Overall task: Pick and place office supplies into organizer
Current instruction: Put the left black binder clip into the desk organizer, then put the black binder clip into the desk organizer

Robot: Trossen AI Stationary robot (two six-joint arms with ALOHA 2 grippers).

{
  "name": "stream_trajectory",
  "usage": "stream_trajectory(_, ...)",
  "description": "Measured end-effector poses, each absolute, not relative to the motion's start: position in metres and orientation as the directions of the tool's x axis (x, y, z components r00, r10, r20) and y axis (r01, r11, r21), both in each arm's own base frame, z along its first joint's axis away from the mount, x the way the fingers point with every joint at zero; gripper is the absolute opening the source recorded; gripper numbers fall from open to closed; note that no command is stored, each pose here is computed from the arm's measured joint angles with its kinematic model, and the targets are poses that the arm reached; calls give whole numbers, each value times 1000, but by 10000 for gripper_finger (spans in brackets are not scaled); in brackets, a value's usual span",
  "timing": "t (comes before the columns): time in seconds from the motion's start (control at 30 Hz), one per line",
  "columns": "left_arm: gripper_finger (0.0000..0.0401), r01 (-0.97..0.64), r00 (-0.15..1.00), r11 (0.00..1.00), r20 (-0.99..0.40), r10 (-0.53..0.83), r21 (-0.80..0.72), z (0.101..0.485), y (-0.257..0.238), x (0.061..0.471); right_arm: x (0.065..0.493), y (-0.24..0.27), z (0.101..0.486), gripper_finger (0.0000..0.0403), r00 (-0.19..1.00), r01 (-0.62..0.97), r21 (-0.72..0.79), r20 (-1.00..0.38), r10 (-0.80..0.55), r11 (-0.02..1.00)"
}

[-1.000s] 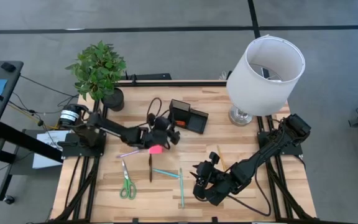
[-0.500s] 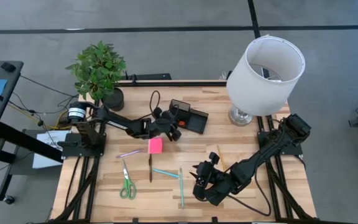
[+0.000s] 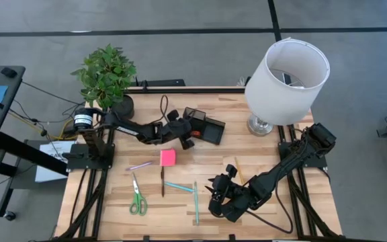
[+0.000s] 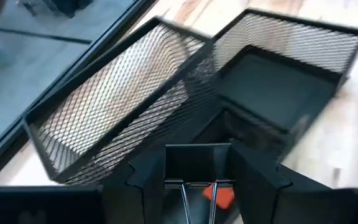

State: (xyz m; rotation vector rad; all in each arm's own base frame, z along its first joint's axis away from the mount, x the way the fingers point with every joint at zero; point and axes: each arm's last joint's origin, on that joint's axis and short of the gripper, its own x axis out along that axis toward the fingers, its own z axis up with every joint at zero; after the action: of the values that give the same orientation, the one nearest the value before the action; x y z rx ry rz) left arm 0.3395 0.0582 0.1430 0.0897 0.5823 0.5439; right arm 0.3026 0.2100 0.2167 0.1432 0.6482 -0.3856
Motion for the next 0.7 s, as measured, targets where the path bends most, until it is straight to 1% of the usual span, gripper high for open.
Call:
stream_trajectory(0.3,169,-478,649,843,-546,529,247,138,70,334,303,210,217,125,729,393,11,-613,-305,919)
stream_trajectory(0.57,194,-487,658,841,-534,530,234,139,69,335,303,210,217,125,729,393,11,-613,-305,919)
stream_trajectory(0.7,206,-494,676,847,-526,516,196,140,64,337,303,210,217,125,729,393,11,-613,-305,919)
